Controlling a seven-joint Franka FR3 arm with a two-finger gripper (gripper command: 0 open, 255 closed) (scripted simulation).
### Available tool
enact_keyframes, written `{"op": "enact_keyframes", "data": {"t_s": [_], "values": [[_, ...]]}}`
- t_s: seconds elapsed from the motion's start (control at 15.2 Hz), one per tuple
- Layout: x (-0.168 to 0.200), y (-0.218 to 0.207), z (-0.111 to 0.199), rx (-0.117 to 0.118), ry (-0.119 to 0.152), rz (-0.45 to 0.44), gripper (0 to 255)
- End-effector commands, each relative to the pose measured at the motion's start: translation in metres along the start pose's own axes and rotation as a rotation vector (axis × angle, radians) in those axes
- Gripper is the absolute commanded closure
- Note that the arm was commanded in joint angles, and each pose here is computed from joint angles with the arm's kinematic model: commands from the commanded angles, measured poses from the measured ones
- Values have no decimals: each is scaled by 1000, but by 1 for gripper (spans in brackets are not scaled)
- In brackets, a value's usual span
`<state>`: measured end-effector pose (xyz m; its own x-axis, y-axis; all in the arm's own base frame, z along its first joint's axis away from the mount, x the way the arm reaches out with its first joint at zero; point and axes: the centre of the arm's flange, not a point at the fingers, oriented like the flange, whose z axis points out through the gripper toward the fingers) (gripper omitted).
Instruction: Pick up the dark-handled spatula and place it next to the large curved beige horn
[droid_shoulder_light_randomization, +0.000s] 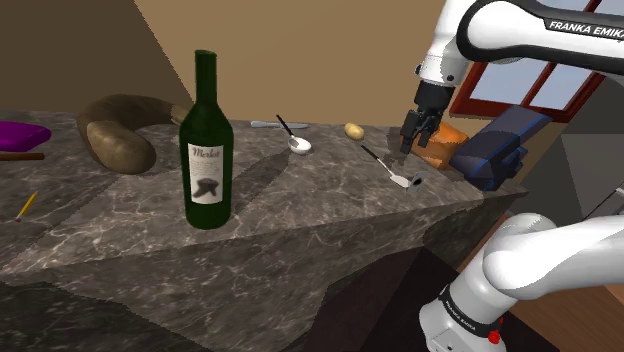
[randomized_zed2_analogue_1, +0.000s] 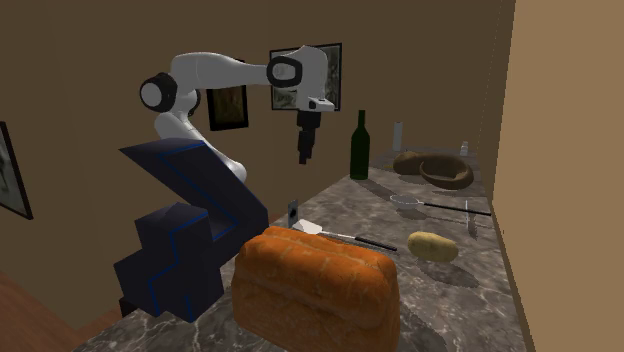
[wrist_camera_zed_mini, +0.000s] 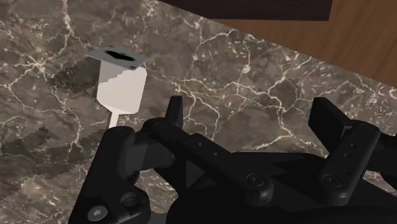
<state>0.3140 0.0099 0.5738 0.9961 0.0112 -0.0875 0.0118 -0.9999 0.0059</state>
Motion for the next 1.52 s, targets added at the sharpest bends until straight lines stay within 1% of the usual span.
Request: {"op": "enact_keyframes", "data": {"t_s": [0.0, 0.66, 1.25, 1.45], "values": [[0, 0, 0, 0, 0, 0, 0], [69, 86, 58, 5, 79, 174, 0], [122, 172, 107, 10, 150, 331, 0], [125, 175, 118, 10, 152, 334, 0]]}}
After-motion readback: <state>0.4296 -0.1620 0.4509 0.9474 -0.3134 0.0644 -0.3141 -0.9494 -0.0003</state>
